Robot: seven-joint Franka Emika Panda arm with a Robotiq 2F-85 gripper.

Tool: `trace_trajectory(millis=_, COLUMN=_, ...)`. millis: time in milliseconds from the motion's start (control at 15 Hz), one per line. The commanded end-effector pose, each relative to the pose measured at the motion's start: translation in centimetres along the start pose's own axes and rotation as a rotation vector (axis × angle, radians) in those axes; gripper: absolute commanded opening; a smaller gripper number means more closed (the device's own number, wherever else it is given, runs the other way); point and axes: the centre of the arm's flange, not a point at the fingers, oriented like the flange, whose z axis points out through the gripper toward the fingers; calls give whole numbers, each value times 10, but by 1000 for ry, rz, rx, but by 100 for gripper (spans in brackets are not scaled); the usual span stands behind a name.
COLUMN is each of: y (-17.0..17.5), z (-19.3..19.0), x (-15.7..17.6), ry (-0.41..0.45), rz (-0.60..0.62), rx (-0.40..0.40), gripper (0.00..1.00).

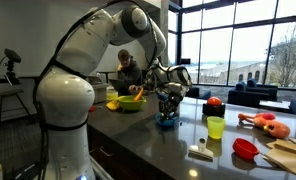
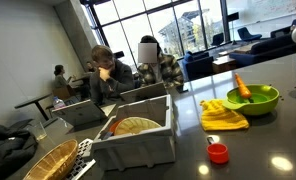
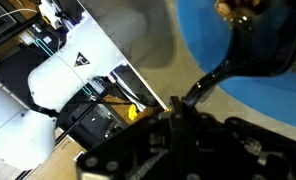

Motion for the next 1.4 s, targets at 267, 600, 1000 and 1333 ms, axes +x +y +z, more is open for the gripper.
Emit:
trace_trajectory(millis=267, y=-10, z=-7, x=18, ry=-66, rz=-43, rx=-43, gripper=1)
trace_trajectory(millis=600, y=-11, z=-11, x=28, ry=-87, rz=-45, rx=-45, gripper=1)
trace_trajectory(millis=1000, y=-9, z=-20, x=39, ry=-114, rz=-51, rx=-42, gripper=1)
trace_trajectory(millis=1333, y=-3, z=-29, x=53, ry=-125, rz=-37, rx=-32, gripper=1)
